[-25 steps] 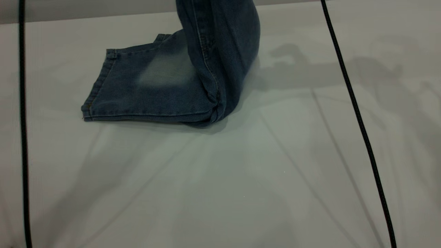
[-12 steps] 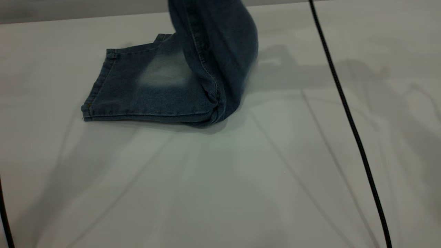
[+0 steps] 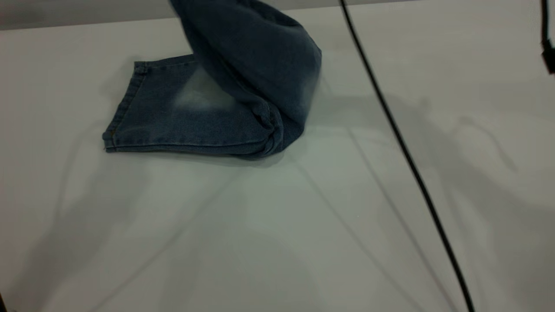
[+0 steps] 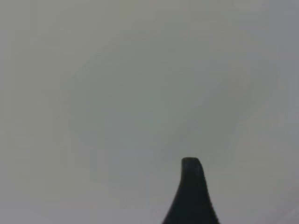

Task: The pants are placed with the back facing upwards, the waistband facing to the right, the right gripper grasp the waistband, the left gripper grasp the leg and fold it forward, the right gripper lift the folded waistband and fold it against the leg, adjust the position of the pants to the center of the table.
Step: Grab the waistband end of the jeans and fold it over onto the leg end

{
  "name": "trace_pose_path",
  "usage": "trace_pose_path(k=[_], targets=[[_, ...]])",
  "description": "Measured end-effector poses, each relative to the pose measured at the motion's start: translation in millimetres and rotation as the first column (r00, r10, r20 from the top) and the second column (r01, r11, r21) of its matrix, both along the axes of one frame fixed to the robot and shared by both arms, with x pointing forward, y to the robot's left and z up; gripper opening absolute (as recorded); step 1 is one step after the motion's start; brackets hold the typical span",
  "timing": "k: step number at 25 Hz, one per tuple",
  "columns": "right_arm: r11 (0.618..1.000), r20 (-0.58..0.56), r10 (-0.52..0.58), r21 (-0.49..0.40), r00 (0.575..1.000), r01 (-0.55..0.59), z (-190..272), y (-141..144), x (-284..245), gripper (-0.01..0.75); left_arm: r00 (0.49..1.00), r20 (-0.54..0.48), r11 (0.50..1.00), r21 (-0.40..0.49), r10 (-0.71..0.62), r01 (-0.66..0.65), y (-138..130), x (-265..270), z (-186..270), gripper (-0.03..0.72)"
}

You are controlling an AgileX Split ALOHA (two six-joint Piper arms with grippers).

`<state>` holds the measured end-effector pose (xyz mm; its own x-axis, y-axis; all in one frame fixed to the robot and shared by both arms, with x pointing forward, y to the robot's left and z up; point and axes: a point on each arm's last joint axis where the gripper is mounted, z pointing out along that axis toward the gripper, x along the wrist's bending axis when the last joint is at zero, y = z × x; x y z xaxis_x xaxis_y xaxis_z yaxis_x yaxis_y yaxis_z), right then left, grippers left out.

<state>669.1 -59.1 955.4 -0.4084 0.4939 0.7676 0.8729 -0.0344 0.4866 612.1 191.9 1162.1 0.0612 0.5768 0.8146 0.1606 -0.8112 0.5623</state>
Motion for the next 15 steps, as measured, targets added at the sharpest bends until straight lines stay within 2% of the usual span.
trace_pose_path(k=[5, 11, 13, 15], targets=[[0.999, -0.039, 0.04, -0.005, 0.998, -0.04, -22, 30, -13, 0.109, 1.0, 0.008, 1.0, -0.005, 0.003, -0.003, 1, -1, 2, 0.508], [1.0, -0.083, 0.009, 0.007, 0.997, -0.008, -54, 49, -17, 0.114, 1.0, 0.007, 1.0, -0.019, 0.004, -0.003, 1, -1, 2, 0.508], [1.0, -0.097, 0.007, 0.018, 0.995, -0.005, -61, 49, -17, 0.137, 1.0, 0.009, 0.999, -0.038, 0.006, -0.006, 1, -1, 2, 0.508], [1.0, -0.107, 0.005, 0.023, 0.994, -0.002, -66, 50, -17, 0.193, 1.0, 0.01, 0.999, -0.042, 0.007, -0.006, 1, -1, 2, 0.508]])
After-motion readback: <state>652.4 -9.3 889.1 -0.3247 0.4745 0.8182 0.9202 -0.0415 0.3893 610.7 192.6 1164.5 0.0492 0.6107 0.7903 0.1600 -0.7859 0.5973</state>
